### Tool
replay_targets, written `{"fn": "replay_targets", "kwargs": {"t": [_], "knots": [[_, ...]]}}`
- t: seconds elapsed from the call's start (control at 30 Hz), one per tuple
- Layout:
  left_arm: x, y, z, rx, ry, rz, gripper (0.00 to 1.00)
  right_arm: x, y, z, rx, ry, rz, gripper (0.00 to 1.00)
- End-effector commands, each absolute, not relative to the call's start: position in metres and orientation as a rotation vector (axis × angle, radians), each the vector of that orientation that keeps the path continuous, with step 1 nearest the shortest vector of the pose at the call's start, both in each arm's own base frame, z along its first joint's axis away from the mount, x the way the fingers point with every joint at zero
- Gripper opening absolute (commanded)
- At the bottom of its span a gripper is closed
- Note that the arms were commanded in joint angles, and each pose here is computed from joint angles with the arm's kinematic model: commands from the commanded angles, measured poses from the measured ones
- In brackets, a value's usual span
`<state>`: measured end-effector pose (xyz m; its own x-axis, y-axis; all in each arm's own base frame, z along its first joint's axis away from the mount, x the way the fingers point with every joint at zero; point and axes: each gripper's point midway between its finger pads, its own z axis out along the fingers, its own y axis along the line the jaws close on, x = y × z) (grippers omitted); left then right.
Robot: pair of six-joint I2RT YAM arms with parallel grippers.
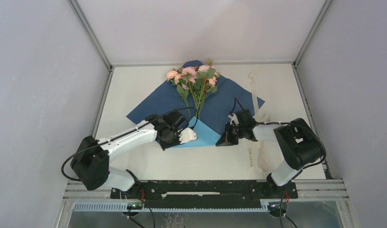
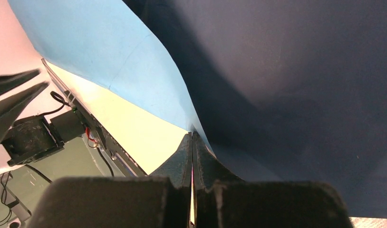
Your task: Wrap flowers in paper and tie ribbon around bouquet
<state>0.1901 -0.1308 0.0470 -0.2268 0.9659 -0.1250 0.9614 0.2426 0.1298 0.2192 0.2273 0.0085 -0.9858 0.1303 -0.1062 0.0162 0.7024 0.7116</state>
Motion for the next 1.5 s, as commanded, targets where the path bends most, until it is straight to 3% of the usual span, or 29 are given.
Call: {"fn": "replay_targets", "kwargs": {"t": [0.0,0.07,0.2,0.43,0.6,0.67,0.73,0.9,1.07,1.27,1.37,1.47], "knots": [[0.186,-0.215,0.116,1.831,2.066,-0.332,0.25,0.216,0.212,-0.009,0.177,2.805,1.029,0.00],[0.201,-0.252,0.125,1.734,2.031,-0.448,0.26,0.217,0.212,-0.009,0.187,2.805,1.023,0.00],[0.261,-0.297,0.106,1.502,2.115,-0.391,0.27,0.218,0.213,-0.008,0.205,2.797,1.011,0.00],[0.313,-0.313,0.056,1.323,2.261,-0.344,0.29,0.221,0.207,0.002,0.249,2.776,0.918,0.01],[0.303,-0.307,0.028,1.280,2.369,-0.398,0.29,0.211,0.198,0.006,0.334,2.794,0.774,0.17],[0.297,-0.309,0.025,1.274,2.376,-0.441,0.29,0.205,0.194,0.006,0.415,2.801,0.723,0.35],[0.292,-0.309,0.022,1.279,2.381,-0.467,0.29,0.201,0.187,0.006,0.526,2.801,0.663,0.46],[0.287,-0.305,0.021,1.283,2.377,-0.478,0.29,0.201,0.189,0.004,0.745,2.747,0.641,0.56],[0.287,-0.301,0.023,1.267,2.378,-0.485,0.29,0.223,0.183,-0.005,0.885,2.637,0.563,0.57],[0.292,-0.292,0.025,1.220,2.405,-0.468,0.29,0.234,0.167,-0.017,0.910,2.569,0.418,0.49],[0.292,-0.291,0.027,1.214,2.403,-0.469,0.30,0.234,0.160,-0.021,0.886,2.563,0.361,0.40],[0.293,-0.291,0.030,1.210,2.399,-0.469,0.30,0.238,0.159,-0.020,0.854,2.555,0.355,0.24]]}}
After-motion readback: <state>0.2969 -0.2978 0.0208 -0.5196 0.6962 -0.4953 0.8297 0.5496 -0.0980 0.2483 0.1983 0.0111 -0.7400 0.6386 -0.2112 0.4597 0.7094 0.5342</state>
